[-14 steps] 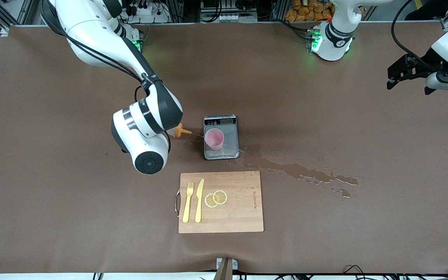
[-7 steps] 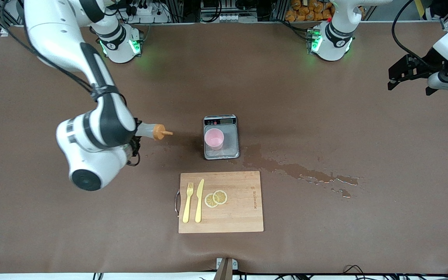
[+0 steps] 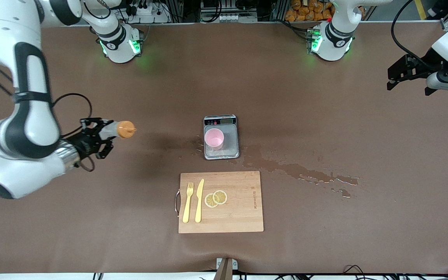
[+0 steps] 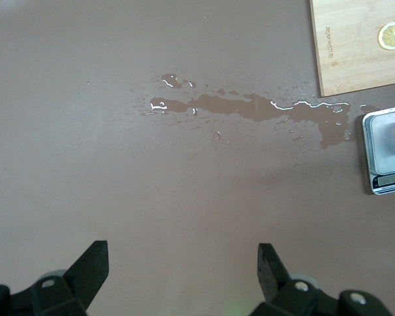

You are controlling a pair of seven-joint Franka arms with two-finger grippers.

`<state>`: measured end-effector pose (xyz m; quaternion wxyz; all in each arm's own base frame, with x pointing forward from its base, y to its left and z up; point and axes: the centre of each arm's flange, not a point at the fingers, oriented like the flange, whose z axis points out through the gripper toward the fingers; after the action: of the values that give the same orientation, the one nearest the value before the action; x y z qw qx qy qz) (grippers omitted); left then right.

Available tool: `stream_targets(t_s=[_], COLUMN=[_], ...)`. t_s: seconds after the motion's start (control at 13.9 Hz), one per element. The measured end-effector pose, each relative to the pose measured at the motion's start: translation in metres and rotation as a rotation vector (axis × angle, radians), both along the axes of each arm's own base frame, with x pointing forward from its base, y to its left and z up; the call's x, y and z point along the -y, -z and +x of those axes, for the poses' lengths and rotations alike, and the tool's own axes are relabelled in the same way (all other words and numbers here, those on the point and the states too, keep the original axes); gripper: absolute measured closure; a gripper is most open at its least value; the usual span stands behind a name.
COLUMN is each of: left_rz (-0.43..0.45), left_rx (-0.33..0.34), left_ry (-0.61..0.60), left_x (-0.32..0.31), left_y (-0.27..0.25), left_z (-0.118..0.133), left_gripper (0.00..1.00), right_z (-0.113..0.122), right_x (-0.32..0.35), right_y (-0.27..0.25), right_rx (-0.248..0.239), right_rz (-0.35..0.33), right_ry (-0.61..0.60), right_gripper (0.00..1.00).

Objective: Add sauce to pink cup with both arms
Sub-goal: 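Withdraw the bottle from the cup with the right gripper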

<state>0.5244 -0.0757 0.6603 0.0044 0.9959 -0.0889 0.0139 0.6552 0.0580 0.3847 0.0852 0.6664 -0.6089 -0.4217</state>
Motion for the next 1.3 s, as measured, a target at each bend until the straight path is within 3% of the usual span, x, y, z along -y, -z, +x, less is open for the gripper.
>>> stream_targets(t_s=[0.36,0.72,1.01,1.3], left_rz=[0.000,0.000,0.000,0.000], left_rx=[0.000,0.000,0.000,0.000], left_ry=[0.001,0.002,0.002,0.002], left_x=[0.000,0.001,0.001,0.001], left_y=[0.000,0.000,0.000,0.000], left_z=[0.000,0.000,0.000,0.000], left_gripper=[0.00,0.00,0.00,0.00], right_z=[-0.007,-0.043,-0.063,-0.075], right_x=[0.098,0.221,0.265,0.274], right_y=[0.015,0.079,0.135,0.187], right_rx=[0.078,0.197,0.245,0.263], right_rz=[0.266,0.577,0.710,0.802], right_ry=[-0.017,0.018,0.035,0.031], right_gripper=[0.52,0.51,0.51,0.51])
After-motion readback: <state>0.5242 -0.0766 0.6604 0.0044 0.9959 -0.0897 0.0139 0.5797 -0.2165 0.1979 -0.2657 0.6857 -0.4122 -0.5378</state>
